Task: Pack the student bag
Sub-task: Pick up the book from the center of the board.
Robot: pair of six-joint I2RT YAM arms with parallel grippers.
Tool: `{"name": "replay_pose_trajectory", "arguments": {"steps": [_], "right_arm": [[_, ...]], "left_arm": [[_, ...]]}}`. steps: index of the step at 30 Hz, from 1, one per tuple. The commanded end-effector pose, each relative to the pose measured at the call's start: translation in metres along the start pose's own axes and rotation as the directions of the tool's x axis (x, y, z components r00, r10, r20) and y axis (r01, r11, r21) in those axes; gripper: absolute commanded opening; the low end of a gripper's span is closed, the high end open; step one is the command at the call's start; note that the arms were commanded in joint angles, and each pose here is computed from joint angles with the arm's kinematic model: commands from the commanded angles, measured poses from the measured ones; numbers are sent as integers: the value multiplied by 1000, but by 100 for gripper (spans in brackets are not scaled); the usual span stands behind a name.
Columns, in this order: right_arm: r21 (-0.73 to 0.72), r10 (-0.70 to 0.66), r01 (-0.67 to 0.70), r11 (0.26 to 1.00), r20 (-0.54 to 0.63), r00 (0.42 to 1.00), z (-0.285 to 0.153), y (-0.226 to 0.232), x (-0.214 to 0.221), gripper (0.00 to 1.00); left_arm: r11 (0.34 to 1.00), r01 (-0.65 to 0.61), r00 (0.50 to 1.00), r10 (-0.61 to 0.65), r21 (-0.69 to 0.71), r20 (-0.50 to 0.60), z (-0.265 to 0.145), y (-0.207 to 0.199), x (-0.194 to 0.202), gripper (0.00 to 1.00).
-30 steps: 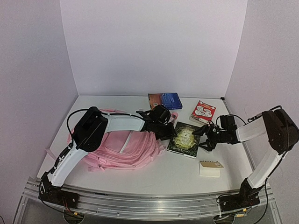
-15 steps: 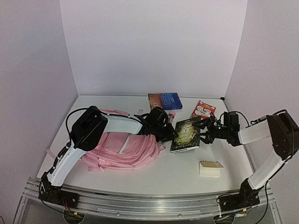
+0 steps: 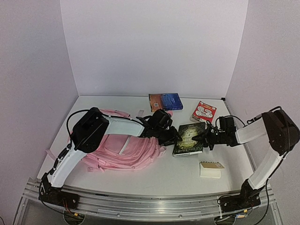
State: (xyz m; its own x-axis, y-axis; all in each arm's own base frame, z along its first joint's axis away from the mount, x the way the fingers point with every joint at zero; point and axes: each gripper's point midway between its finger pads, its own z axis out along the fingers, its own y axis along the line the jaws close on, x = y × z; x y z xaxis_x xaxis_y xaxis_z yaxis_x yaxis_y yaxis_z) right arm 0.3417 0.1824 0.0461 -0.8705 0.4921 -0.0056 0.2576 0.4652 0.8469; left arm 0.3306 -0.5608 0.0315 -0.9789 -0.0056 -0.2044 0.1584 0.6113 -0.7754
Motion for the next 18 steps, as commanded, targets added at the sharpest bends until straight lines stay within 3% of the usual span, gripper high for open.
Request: {"name": "replay_pose_trajectory", "arguments": {"steps": [1,3,9,13,18], "right_arm": [[45,-124,122,991,37,992,-14,17,-5,0],[36,-142,140,989,43,989,-18,24,-5,0],[-7,-198,200,980,75,977,-40,51,0,0],[-32,-239,243,969,99,966,-59,67,9,0],[-27,-271,275,961,112,956,-78,72,22,0]], "left_arm": [[993,-63,993,53,-96,-107,1,14,35,44],[988,-133,989,127,-78,-79,-11,-11,22,53],[914,-385,921,389,-126,7,-79,-90,7,96],[867,-445,889,458,-223,5,-136,-97,16,100],[785,-390,898,439,-482,-11,-198,-45,23,100]]}}
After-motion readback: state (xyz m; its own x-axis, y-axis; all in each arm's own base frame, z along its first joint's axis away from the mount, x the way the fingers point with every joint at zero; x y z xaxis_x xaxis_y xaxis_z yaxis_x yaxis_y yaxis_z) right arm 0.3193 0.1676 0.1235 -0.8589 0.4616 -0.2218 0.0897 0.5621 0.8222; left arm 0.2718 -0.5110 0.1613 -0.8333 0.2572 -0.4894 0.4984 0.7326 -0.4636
